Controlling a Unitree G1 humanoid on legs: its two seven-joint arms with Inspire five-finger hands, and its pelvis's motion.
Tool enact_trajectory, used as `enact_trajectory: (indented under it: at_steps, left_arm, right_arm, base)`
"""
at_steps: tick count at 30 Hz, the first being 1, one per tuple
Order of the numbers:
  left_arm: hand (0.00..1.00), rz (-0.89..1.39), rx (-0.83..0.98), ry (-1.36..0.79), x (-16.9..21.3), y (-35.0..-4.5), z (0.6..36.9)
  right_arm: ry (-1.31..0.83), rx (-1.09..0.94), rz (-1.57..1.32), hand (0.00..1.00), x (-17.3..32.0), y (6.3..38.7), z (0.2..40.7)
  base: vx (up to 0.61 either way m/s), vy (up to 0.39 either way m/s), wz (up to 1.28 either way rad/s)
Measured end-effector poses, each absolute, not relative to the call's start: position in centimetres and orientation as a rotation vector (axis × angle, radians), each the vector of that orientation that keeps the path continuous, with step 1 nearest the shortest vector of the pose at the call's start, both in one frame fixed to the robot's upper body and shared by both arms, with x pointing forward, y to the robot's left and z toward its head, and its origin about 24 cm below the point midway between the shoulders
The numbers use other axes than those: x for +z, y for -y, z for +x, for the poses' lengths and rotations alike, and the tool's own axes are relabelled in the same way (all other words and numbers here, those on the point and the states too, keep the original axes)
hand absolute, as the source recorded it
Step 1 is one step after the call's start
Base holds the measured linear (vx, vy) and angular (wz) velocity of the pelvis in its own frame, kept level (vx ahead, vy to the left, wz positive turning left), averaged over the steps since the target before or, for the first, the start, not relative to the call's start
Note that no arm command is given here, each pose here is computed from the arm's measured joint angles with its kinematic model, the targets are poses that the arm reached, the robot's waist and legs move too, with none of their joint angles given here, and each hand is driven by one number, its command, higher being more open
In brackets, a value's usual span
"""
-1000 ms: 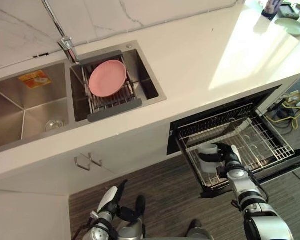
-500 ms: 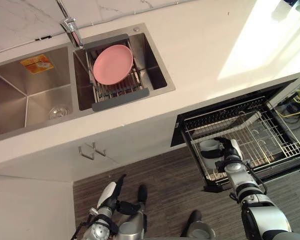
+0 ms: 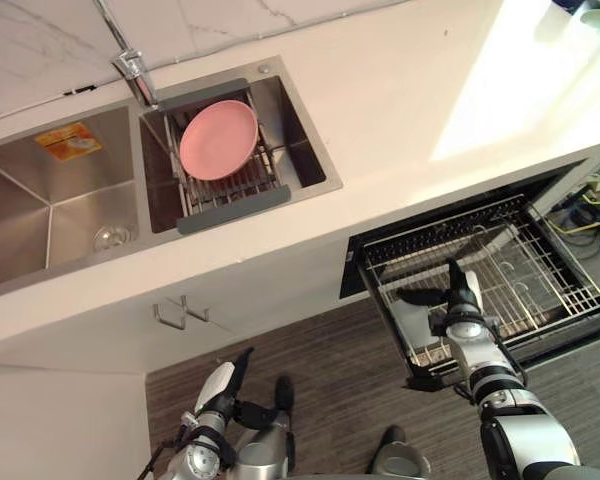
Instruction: Walk over to the sink, pick up the cup, carry it to the dishwasher, place the cup inside the dishwasher, then close the dishwasher door
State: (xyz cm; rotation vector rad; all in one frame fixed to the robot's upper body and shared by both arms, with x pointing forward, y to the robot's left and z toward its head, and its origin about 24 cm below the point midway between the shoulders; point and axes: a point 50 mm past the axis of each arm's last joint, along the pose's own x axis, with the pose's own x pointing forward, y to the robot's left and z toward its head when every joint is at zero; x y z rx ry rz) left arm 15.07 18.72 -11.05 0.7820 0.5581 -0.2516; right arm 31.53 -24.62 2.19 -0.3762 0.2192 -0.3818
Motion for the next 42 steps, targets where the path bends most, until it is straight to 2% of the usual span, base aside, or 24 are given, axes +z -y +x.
enact_trajectory:
  at_steps: [4,8,14,18,20,25,27,28,34,42]
  left_arm:
    - [1.00,0.760,-0.234,-0.656,-11.9,-19.6,14.0]
    - [1.00,0.549,-0.071,-0.824,-13.2,-21.1,11.9]
    - [1.00,0.371,0.080,-0.924,-14.0,-21.5,9.3]
    - [1.00,0.346,0.102,-0.980,-14.5,-22.1,8.3]
    - [1.00,0.315,0.117,-0.989,-14.6,-21.6,8.2]
    - [1.00,0.241,0.165,-1.005,-14.7,-21.6,8.5]
    - [1.00,0.244,0.195,-1.004,-14.6,-22.2,8.6]
    - [1.00,0.194,0.268,-1.004,-14.6,-22.4,8.3]
    - [1.00,0.178,0.331,-1.011,-14.7,-22.9,8.0]
    - [1.00,0.237,0.249,-1.033,-14.7,-23.1,7.7]
  right_arm:
    - [0.039,-0.397,-0.180,1.00,6.0,24.0,30.6]
    - [0.343,-0.301,0.179,1.00,9.9,24.0,27.8]
    - [0.680,-0.311,0.390,1.00,13.9,28.2,23.5]
    - [0.791,-0.331,0.360,1.00,14.6,29.3,19.6]
    - [0.797,-0.308,0.339,1.00,14.8,29.3,19.4]
    - [0.720,-0.138,0.395,1.00,14.1,26.2,21.3]
    - [0.702,-0.151,0.444,1.00,13.5,25.5,21.6]
    - [0.662,-0.179,0.496,1.00,12.4,25.0,21.8]
    - [0.533,-0.188,0.567,1.00,9.9,23.1,22.5]
    - [0.520,-0.219,0.552,1.00,10.0,23.2,22.4]
  base:
    - [-0.02,-0.016,-0.25]
    - [0.04,-0.038,-0.17]
    - [0.00,-0.034,0.04]
    - [-0.03,0.005,0.93]
    - [-0.03,0.081,0.82]
    - [-0.04,0.155,0.49]
    - [-0.01,0.193,0.35]
    - [0.11,0.128,0.16]
    - [0.10,0.141,0.22]
    - [0.15,0.045,0.59]
